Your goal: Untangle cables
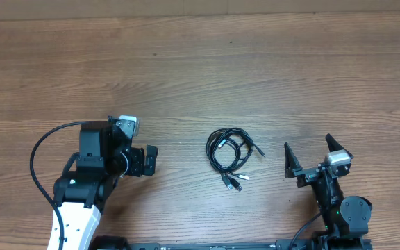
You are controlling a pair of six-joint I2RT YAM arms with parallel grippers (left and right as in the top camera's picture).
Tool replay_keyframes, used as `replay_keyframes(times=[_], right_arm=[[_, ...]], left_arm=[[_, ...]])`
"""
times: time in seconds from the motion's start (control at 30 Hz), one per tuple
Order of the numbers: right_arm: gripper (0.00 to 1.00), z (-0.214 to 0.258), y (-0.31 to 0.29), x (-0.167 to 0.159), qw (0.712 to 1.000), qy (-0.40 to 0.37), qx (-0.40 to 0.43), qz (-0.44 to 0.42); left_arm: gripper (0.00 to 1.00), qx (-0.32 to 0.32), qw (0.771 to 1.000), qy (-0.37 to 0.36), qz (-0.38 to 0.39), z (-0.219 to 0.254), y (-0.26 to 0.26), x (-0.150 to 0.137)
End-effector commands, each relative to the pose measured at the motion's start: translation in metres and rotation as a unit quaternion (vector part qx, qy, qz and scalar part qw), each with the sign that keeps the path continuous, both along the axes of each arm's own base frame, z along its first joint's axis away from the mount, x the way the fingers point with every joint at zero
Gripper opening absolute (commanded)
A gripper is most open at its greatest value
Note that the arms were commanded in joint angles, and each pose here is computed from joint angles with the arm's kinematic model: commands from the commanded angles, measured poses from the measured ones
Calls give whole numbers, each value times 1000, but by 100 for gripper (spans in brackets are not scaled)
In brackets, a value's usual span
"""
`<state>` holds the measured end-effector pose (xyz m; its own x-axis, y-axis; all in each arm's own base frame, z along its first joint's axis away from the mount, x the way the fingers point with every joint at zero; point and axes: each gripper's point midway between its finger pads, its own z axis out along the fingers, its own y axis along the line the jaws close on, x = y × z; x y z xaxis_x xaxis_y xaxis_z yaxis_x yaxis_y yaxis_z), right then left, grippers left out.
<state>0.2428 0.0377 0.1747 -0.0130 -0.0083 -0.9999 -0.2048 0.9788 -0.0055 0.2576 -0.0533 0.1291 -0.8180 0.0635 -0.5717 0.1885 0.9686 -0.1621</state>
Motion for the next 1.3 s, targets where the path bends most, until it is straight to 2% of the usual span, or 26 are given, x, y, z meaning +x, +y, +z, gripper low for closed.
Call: replay_keyframes(times=[0.0,0.2,0.73,0.93,1.27], right_arm=[[100,-4,1,0,1000,3,1,1],[100,-4,1,0,1000,3,1,1],[100,-4,1,0,1000,3,1,1],[100,-4,1,0,1000,3,1,1],[100,-4,1,0,1000,3,1,1]], left_arm=[[100,-9,1000,-11,-20,10,-8,3],[100,-11,999,-5,-30,9,-13,-1],[100,-16,991,-33,-131,18,-71,-10],[100,-13,994,-36,-100,20,-71,-6],[100,-9,993,-52,-105,43,-74,2]])
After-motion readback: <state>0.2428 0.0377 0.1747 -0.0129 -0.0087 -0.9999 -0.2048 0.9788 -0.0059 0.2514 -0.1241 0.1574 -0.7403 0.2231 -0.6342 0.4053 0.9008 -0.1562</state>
